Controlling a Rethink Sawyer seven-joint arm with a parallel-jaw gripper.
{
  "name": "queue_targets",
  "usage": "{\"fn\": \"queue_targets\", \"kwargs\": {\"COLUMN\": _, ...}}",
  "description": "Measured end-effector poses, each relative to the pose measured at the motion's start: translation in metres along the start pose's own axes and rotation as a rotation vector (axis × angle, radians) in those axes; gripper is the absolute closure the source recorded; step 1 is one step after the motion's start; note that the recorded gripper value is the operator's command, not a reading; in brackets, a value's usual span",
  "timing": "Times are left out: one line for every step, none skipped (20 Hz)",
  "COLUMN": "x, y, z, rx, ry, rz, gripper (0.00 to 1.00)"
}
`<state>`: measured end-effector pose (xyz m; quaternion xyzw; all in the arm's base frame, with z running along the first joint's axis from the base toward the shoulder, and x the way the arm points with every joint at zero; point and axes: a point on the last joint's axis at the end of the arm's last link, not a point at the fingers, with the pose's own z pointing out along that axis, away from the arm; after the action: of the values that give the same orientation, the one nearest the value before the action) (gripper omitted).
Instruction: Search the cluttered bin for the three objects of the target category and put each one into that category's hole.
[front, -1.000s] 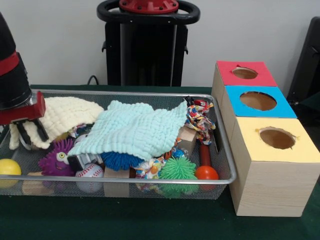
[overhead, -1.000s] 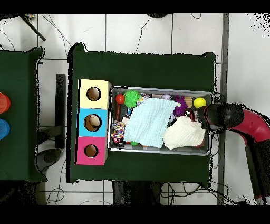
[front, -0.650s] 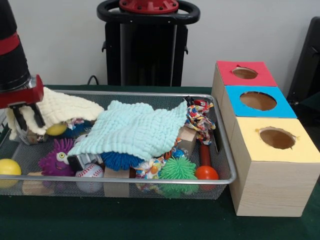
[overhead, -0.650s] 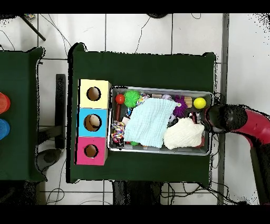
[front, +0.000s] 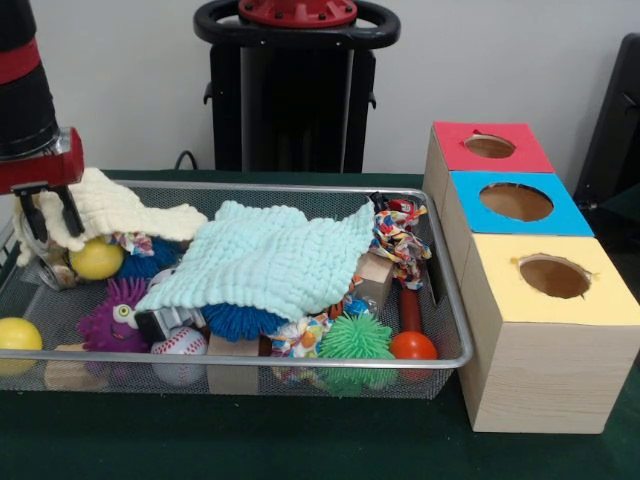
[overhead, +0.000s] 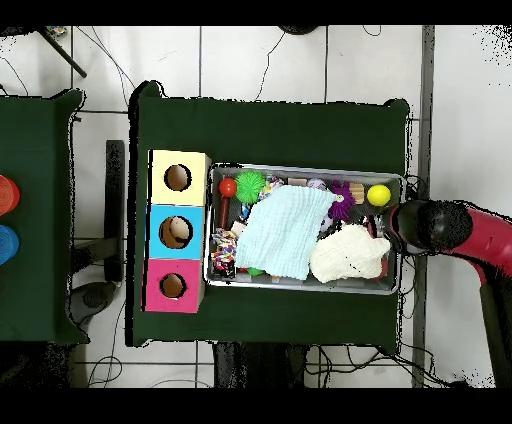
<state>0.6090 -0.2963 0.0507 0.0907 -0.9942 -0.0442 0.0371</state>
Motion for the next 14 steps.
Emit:
{"fn": "queue_targets", "kwargs": {"x": -0.0001, "y": -0.0003, "z": 0.0009, "rx": 0.005, "ry": -0.004, "rz": 0.0, "gripper": 1.0}}
{"fn": "queue_targets", "kwargs": {"x": -0.0003, "y": -0.0004, "z": 0.0011, "rx": 0.006, "ry": -0.005, "rz": 0.0, "gripper": 1.0}}
{"fn": "queue_targets", "kwargs": {"x": -0.0004, "y": -0.0005, "z": 0.0013, "rx": 0.008, "ry": -0.007, "rz": 0.0, "gripper": 1.0}}
{"fn": "queue_targets", "kwargs": {"x": -0.0005, "y": -0.0004, "z": 0.0016, "rx": 0.009, "ry": -0.009, "rz": 0.0, "gripper": 1.0}}
{"fn": "queue_targets", "kwargs": {"x": -0.0008, "y": -0.0004, "z": 0.0018, "rx": 0.011, "ry": -0.012, "rz": 0.0, "gripper": 1.0}}
{"fn": "queue_targets", "kwargs": {"x": -0.0011, "y": -0.0004, "z": 0.002, "rx": 0.012, "ry": -0.015, "rz": -0.001, "gripper": 1.0}}
{"fn": "queue_targets", "kwargs": {"x": -0.0019, "y": -0.0004, "z": 0.002, "rx": 0.015, "ry": -0.022, "rz": -0.001, "gripper": 1.0}}
{"fn": "queue_targets", "kwargs": {"x": -0.0021, "y": -0.0002, "z": 0.0021, "rx": 0.016, "ry": -0.023, "rz": -0.002, "gripper": 1.0}}
{"fn": "queue_targets", "kwargs": {"x": -0.0024, "y": -0.0001, "z": 0.0021, "rx": 0.017, "ry": -0.025, "rz": -0.002, "gripper": 1.0}}
{"fn": "queue_targets", "kwargs": {"x": -0.0031, "y": 0.0001, "z": 0.0018, "rx": 0.021, "ry": -0.03, "rz": -0.003, "gripper": 1.0}}
{"fn": "queue_targets", "kwargs": {"x": -0.0034, "y": 0.0002, "z": 0.0016, "rx": 0.023, "ry": -0.032, "rz": -0.004, "gripper": 1.0}}
{"fn": "queue_targets", "kwargs": {"x": -0.0036, "y": 0.0003, "z": 0.0014, "rx": 0.024, "ry": -0.033, "rz": -0.004, "gripper": 1.0}}
{"fn": "queue_targets", "kwargs": {"x": -0.0041, "y": 0.0005, "z": 0.0007, "rx": 0.026, "ry": -0.034, "rz": -0.005, "gripper": 1.0}}
{"fn": "queue_targets", "kwargs": {"x": -0.0048, "y": 0.0009, "z": -0.0002, "rx": 0.029, "ry": -0.035, "rz": -0.007, "gripper": 1.0}}
